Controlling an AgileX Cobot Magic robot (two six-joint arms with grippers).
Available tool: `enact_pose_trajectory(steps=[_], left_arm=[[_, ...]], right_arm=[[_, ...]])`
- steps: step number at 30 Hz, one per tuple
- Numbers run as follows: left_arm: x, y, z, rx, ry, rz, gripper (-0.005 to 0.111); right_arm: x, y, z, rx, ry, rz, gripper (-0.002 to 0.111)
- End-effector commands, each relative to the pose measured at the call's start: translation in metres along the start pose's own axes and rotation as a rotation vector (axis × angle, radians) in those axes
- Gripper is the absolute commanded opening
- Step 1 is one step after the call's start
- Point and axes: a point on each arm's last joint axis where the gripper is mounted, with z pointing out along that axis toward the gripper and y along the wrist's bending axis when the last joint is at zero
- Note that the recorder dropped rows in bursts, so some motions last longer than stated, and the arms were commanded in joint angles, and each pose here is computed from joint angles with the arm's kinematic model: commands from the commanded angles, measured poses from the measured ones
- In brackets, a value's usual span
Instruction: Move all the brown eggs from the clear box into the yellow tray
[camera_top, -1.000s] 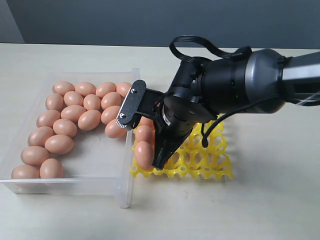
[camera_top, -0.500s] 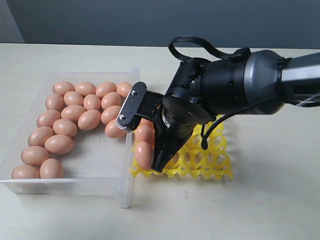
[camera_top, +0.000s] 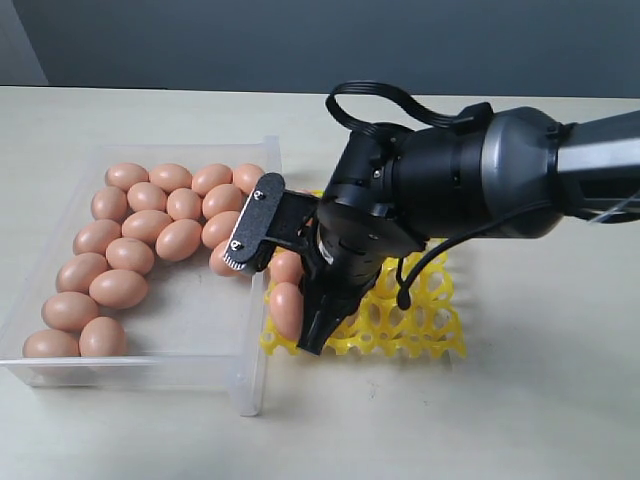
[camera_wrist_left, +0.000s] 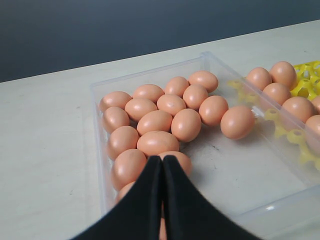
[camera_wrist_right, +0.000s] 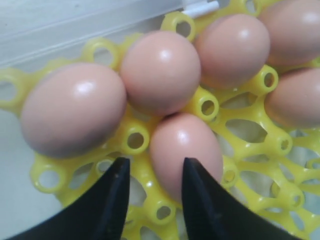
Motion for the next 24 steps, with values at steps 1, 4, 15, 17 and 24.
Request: enact_pose_trajectory(steps=[1, 4, 15, 17, 24], left_arm=[[0.000, 0.000, 0.000, 0.001, -0.011, -0.001, 0.000], [0.000, 0.000, 0.000, 0.001, -0.011, -0.001, 0.000], [0.000, 0.000, 0.000, 0.001, -0.011, -0.001, 0.000], [0.000, 0.000, 0.000, 0.001, -0.011, -0.001, 0.000], [0.000, 0.000, 0.000, 0.001, -0.011, -0.001, 0.000]], right_arm=[[-0.003, -0.001, -0.004, 0.012, -0.030, -0.013, 0.036], [-0.003, -0.001, -0.003, 0.011, -0.031, -0.014, 0.036], [-0.001, 0.000, 0.008, 0.019, 0.005, -0.050, 0.036], [-0.001, 0.000, 0.008, 0.017, 0.003, -0.047, 0.036], [0.000, 0.000, 0.006, 0.016, 0.017, -0.043, 0.032]])
